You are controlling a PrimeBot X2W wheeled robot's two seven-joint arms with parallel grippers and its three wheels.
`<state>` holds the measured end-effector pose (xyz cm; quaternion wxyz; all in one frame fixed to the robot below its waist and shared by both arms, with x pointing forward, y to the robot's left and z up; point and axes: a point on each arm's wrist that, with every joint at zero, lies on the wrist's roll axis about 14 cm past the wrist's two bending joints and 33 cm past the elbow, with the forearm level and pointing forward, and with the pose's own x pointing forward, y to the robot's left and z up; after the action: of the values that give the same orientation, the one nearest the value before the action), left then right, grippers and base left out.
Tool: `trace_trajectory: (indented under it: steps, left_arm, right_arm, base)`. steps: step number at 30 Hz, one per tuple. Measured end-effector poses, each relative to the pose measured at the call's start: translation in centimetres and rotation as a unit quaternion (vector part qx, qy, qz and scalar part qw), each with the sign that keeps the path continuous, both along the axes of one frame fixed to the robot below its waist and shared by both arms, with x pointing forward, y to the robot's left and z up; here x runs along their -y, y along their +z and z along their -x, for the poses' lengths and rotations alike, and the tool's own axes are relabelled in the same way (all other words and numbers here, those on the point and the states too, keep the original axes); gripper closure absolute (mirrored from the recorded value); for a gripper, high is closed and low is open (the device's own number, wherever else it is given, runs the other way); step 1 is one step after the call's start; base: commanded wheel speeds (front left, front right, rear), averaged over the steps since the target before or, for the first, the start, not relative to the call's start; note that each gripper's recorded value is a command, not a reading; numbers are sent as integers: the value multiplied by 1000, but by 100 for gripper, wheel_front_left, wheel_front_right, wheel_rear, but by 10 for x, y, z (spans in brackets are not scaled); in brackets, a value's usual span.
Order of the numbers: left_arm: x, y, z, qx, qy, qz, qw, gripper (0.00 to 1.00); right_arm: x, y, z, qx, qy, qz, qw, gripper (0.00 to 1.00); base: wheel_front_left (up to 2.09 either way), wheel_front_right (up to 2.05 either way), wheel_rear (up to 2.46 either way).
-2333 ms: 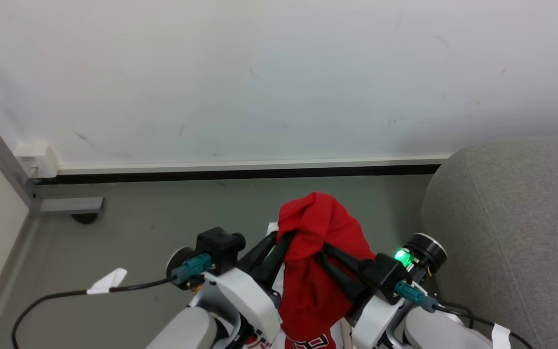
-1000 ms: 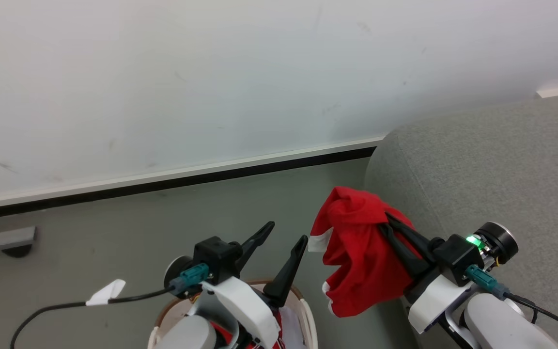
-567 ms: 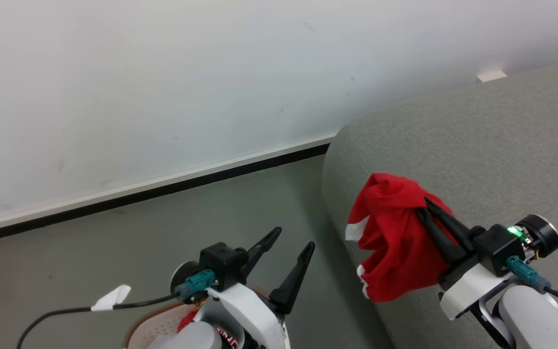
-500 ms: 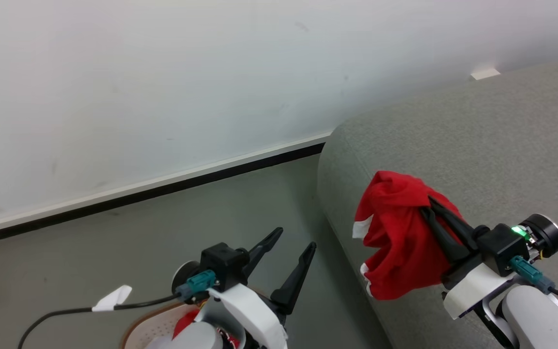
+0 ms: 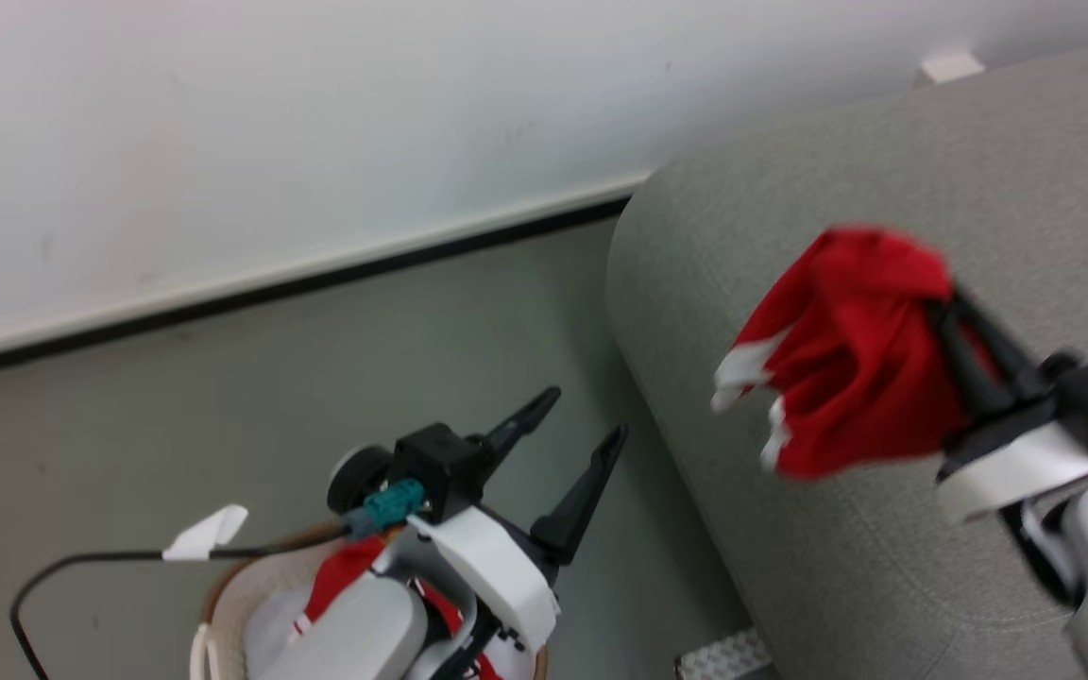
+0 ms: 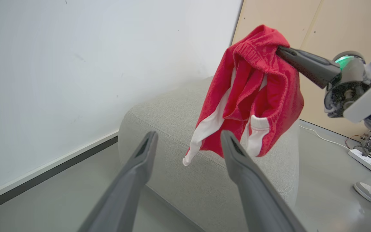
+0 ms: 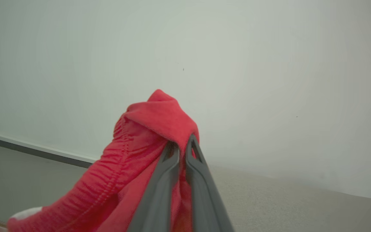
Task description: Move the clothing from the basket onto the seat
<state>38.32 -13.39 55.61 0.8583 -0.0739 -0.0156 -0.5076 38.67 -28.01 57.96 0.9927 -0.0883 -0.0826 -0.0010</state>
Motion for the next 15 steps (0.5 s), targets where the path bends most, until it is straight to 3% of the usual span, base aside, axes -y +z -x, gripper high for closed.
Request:
trace_trajectory:
  steps: [8, 15]
  left_arm:
    - [-10, -10, -62, 15, 8, 0, 1000, 0]
    - [-29, -44, -120, 7, 34, 2, 999, 0]
  right_arm:
    - [62, 35, -73, 43, -82, 31, 995, 100]
    - [115, 24, -141, 36, -154, 57, 986, 100]
  base:
    - [0, 0, 0]
    - [0, 0, 0]
